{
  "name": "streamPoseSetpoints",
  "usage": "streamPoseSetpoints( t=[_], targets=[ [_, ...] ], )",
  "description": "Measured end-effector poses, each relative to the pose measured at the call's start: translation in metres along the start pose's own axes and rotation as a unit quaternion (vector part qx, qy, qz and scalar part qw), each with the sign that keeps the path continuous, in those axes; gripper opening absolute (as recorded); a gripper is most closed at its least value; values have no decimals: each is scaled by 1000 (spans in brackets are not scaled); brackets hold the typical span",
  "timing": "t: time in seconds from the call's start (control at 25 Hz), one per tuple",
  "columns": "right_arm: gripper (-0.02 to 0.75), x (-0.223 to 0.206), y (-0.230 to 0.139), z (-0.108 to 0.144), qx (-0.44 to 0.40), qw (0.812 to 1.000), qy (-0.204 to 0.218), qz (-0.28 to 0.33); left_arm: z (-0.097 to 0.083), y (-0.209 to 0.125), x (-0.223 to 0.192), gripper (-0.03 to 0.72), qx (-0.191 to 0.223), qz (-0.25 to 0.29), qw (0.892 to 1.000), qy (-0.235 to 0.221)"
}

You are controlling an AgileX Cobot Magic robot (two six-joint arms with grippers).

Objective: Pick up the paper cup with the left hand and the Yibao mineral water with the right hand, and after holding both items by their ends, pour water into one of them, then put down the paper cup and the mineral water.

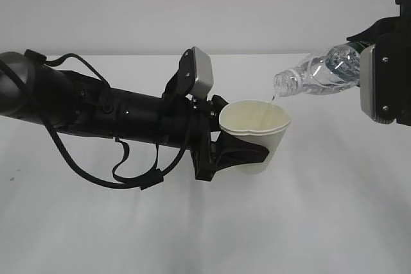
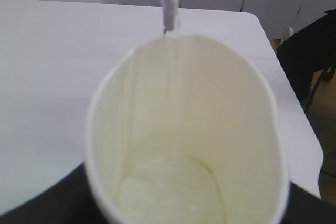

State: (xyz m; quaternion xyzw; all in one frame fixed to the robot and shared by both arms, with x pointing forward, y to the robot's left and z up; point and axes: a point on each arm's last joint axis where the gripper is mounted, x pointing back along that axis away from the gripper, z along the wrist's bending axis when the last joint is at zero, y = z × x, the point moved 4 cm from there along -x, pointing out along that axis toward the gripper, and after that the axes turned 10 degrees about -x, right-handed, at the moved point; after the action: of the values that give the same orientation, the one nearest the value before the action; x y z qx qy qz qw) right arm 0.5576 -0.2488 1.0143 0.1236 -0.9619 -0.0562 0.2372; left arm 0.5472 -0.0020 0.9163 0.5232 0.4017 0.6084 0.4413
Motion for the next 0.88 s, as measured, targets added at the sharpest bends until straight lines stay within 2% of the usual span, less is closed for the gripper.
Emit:
streamPoseSetpoints(
  t=[0.88],
  targets=[
    [462, 0, 0, 0, 0, 1000, 0, 1, 0, 0, 0, 431, -1, 0, 1000, -1]
  ],
)
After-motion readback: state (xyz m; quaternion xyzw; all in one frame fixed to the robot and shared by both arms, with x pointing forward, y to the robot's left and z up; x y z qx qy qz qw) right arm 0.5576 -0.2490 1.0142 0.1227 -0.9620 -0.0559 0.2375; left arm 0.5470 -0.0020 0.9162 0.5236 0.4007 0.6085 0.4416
